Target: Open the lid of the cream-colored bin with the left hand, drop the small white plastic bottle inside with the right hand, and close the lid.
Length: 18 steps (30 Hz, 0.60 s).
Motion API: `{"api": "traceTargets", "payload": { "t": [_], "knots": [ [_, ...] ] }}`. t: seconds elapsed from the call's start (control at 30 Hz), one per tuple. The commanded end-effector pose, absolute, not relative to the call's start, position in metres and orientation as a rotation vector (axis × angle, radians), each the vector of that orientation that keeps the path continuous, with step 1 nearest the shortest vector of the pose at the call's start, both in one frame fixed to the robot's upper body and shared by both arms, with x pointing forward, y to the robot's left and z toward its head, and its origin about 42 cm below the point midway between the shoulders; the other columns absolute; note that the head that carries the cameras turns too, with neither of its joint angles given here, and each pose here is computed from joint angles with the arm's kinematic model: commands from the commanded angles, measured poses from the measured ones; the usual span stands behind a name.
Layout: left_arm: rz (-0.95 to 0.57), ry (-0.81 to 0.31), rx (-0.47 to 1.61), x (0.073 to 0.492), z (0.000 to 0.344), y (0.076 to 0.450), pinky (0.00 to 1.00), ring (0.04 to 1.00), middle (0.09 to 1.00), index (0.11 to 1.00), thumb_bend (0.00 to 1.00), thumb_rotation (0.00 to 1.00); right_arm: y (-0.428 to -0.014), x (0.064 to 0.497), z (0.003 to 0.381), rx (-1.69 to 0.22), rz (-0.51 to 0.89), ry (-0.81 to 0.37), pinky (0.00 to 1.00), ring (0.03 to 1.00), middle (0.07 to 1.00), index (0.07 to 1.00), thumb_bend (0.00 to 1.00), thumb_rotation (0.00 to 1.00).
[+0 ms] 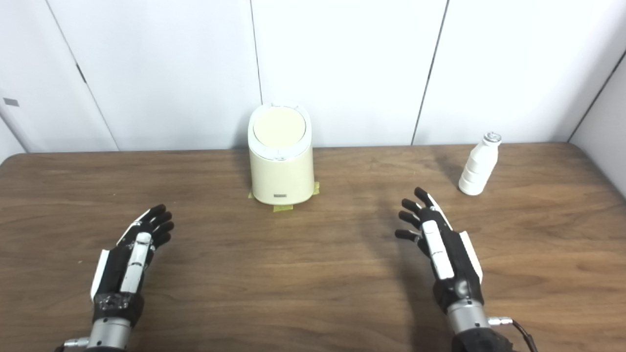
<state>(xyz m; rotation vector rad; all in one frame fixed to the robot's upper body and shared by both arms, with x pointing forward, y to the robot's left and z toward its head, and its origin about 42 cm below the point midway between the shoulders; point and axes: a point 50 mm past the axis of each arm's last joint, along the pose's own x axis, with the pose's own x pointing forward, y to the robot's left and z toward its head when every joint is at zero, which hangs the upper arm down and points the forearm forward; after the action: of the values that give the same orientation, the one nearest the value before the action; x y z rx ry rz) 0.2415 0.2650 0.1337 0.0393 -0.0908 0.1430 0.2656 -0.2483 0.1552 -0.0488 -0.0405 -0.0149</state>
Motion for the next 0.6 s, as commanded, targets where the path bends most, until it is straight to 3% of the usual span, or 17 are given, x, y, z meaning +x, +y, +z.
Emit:
{"api": "traceTargets", "payload": {
  "t": [0.0, 0.57],
  "knots": [
    [0.152, -0.071, 0.027, 0.2182, 0.1273, 0.2608, 0.86, 0.837, 0.839, 0.86, 0.45, 0.79, -0.2463, 0.2709, 0.177, -0.061, 0.002, -0.131, 0.69, 0.831, 0.859, 0.933, 0.47, 0.9],
    [0.152, -0.078, 0.03, 0.2179, 0.1284, 0.2601, 0.85, 0.832, 0.835, 0.858, 0.43, 0.78, -0.2465, 0.2707, 0.1771, -0.059, 0.003, -0.129, 0.69, 0.831, 0.86, 0.936, 0.48, 0.89]
  ]
}}
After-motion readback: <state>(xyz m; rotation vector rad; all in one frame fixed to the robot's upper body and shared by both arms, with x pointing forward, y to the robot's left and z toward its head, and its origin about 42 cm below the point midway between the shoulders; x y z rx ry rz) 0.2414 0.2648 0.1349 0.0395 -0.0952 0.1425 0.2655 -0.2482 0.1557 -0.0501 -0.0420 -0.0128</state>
